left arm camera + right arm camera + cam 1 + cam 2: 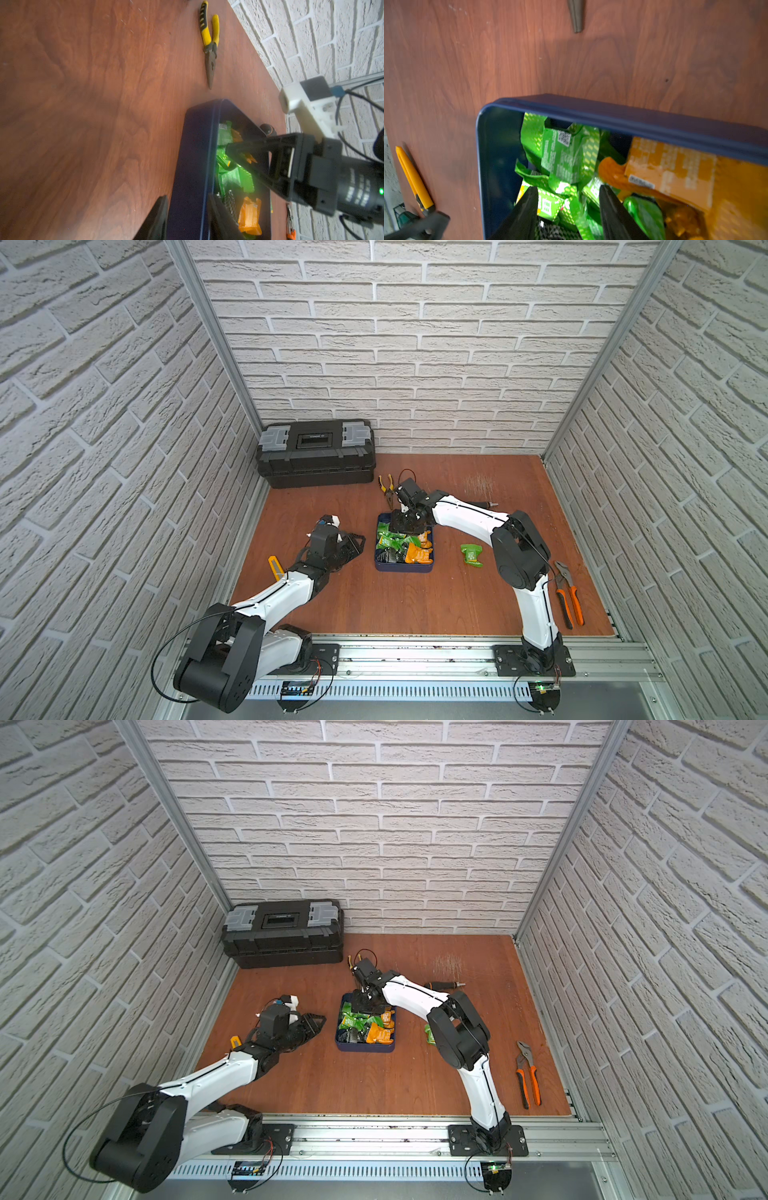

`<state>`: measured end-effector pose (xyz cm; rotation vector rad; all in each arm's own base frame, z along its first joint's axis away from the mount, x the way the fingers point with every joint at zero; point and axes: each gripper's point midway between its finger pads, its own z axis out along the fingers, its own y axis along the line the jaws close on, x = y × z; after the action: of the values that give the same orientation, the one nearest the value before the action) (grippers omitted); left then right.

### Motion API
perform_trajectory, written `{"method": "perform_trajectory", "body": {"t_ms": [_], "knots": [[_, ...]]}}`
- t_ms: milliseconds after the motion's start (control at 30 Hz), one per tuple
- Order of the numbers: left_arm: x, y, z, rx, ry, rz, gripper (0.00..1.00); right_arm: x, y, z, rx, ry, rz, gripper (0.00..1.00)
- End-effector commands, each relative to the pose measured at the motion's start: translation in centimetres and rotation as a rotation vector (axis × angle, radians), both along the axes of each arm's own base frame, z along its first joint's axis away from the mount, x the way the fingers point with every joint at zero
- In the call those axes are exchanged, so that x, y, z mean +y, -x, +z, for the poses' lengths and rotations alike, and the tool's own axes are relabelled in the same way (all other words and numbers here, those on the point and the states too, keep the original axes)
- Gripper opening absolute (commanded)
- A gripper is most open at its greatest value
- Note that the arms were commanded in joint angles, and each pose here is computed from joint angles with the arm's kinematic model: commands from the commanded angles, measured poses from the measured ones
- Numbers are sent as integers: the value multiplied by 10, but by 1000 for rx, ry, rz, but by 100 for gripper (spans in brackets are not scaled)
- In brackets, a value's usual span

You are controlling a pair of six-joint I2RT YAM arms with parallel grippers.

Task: Take the cookies out of the storage box
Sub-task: Pick up the cookie from the storage box.

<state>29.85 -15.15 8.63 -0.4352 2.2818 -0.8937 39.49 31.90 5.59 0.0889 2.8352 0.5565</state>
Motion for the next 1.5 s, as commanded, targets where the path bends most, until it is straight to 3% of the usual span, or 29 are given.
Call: {"method": "perform_trajectory", "body": {"t_ms": [0,400,1033,1233,1467], "knots": [[-12,-7,14,-50,7,-48,40,0,-7,-3,-6,-43,-27,50],[-32,-9,6,-29,2,-115,41,10,-14,-13,5,-88,-35,44],[-55,-8,3,-22,11,-171,31,26,-12,-25,31,-111,0,30],[-58,-9,0,-5,5,-182,30,28,-11,-24,30,-116,4,15],[-46,-9,2,-10,-32,-125,35,26,-8,3,-10,-139,20,10]]}}
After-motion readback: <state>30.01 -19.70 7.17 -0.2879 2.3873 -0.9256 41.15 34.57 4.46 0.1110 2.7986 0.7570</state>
